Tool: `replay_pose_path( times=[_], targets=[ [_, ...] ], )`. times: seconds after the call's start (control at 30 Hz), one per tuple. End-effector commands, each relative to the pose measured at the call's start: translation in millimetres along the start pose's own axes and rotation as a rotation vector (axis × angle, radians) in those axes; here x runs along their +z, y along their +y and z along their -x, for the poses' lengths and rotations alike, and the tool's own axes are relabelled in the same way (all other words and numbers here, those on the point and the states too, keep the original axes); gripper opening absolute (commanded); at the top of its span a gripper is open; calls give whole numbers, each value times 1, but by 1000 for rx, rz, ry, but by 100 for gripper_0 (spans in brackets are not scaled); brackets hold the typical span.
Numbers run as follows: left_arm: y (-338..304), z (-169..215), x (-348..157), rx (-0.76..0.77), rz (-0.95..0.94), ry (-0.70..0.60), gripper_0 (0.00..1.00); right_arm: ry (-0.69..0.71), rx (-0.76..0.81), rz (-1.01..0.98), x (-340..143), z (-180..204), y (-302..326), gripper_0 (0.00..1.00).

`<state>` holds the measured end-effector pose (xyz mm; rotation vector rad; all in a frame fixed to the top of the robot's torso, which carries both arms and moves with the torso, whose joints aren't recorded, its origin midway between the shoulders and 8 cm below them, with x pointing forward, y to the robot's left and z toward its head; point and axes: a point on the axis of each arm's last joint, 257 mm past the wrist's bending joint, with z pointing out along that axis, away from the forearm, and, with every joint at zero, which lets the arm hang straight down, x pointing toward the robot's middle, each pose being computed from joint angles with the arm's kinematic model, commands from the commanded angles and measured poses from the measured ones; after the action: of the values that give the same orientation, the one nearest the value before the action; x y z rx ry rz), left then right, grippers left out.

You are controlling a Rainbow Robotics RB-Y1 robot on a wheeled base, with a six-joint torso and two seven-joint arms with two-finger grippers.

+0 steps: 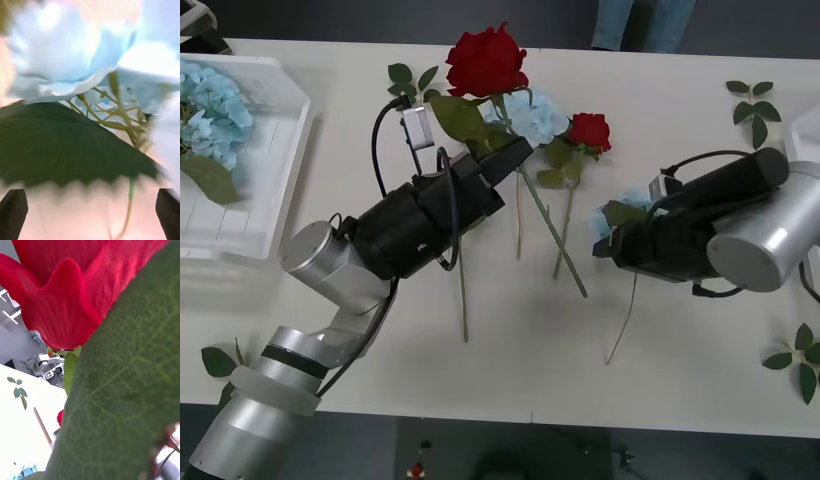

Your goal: Put the red flowers into the right box and the blue flowers into the left box

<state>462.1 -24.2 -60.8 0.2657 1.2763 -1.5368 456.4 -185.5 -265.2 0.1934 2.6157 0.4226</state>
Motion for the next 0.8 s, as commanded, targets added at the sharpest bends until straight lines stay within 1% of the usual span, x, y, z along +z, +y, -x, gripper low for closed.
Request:
replay_pose_path(
  times=[0.03, 0.17, 0.2, 0.3, 0.37, 0.47, 0.6, 0.7, 0.8],
  targets=[
    [-9, -6, 6, -1, -20, 13, 0, -59, -164, 54, -48, 19, -2, 100],
    [-9, -6, 6, 1, -20, 13, 0, -97, -353, 143, -71, 21, 1, 100],
    [-9, -6, 6, -1, -20, 13, 0, -117, -442, 179, -79, 22, 3, 100],
    [-9, -6, 6, 1, -20, 13, 0, -137, -562, 237, -89, 19, 6, 100],
    [-9, -6, 6, 1, -20, 12, 0, -127, -584, 293, -95, 12, 12, 100],
    [-11, -6, 7, 2, -25, 10, 0, -59, -533, 479, -110, -11, 31, 100],
    [-15, -10, 13, 3, -36, 10, 0, 15, -540, 668, -129, -31, 42, 100],
    [-17, -14, 16, 1, -39, 12, 0, 28, -565, 747, -138, -40, 48, 100],
    [-20, -19, 21, -7, -43, 13, 0, -2, -634, 812, -145, -44, 60, 100]
  ],
)
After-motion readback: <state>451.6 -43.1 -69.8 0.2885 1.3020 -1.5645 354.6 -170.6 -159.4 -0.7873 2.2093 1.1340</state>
